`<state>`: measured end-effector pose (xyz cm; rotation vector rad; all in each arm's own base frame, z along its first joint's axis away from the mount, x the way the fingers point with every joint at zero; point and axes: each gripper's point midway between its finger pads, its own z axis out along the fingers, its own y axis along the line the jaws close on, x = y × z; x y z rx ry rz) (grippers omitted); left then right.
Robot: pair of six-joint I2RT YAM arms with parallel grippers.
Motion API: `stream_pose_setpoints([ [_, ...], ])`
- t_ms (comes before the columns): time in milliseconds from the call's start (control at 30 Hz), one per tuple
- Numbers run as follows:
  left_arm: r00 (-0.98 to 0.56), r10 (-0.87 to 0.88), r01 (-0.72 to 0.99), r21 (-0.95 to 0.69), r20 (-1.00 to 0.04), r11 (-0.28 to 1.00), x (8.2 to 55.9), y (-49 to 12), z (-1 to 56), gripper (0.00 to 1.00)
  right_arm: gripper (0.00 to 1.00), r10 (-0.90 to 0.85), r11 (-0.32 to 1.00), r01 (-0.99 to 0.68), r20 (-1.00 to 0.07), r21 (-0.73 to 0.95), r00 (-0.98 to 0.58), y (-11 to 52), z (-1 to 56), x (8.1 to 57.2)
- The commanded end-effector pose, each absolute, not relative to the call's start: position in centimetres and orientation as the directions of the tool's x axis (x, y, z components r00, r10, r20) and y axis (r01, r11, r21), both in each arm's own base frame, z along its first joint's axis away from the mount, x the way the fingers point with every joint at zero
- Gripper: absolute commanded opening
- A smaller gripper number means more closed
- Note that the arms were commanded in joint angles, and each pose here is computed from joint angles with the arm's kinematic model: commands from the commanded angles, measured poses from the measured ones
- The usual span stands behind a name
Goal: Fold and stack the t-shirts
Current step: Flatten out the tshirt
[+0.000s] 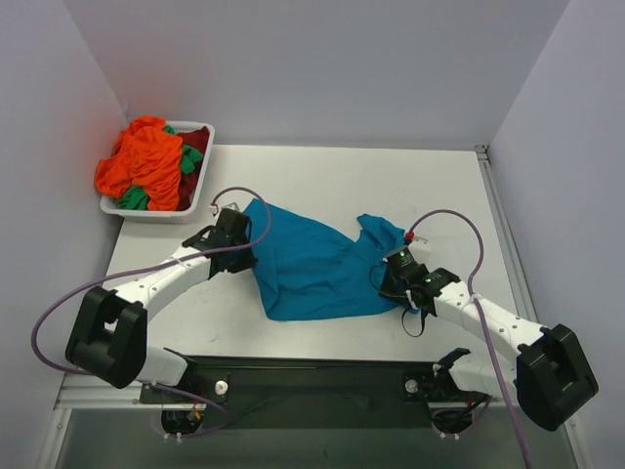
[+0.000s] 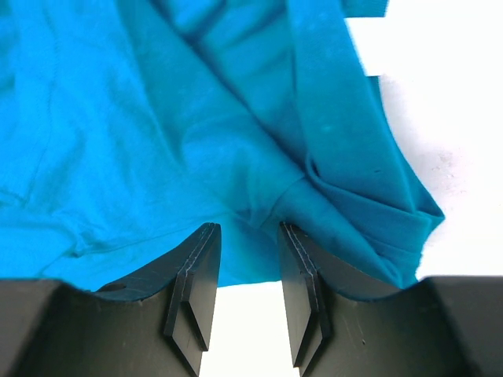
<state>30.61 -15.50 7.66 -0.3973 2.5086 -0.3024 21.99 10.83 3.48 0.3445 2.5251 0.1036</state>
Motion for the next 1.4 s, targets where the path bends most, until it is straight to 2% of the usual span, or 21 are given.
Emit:
stream_pose_setpoints([
  [0,-0.792,-0.373,-0.279,-0.256,-0.484,0.926,28.4,-13.1,6.5,0.18,0.36,0.252,0.968,0.218,-0.541,0.128,-0.802,10.3,3.4,21.8],
  [133,-0.777,-0.407,-0.320,-0.255,-0.480,0.912,27.1,-11.4,5.5,0.18,0.36,0.249,0.968,0.218,-0.533,0.121,-0.809,10.2,2.9,21.5],
  [467,-0.759,-0.447,-0.352,-0.280,-0.473,0.893,25.8,-10.0,4.7,0.27,0.38,0.248,0.969,0.204,-0.511,0.141,-0.823,10.9,2.3,21.6],
  [567,-0.756,-0.449,-0.358,-0.274,-0.475,0.893,25.7,-9.7,4.7,0.27,0.38,0.245,0.970,0.204,-0.508,0.135,-0.826,10.8,2.1,21.4],
  [733,-0.717,-0.482,-0.417,-0.244,-0.504,0.875,24.9,-8.0,5.1,0.16,0.38,0.250,0.968,0.211,-0.511,0.136,-0.823,10.7,2.1,21.5],
  [867,-0.660,-0.536,-0.520,-0.195,-0.526,0.832,23.2,-5.2,5.3,0.01,0.38,0.246,0.969,0.198,-0.524,0.147,-0.815,11.0,2.8,22.0],
  [1033,-0.573,-0.602,-0.618,-0.190,-0.557,0.763,20.7,-2.3,5.7,0.00,0.42,0.212,0.976,0.144,-0.554,0.164,-0.805,12.4,4.8,23.2],
  [1200,-0.541,-0.636,-0.633,-0.231,-0.551,0.739,19.8,-2.2,5.2,0.00,0.47,0.097,0.995,0.066,-0.588,0.073,-0.803,14.2,6.4,24.8],
  [1367,-0.556,-0.636,-0.632,-0.224,-0.535,0.742,20.1,-2.5,4.6,0.00,0.48,0.030,0.998,0.051,-0.573,-0.021,-0.819,14.9,6.1,26.6],
])
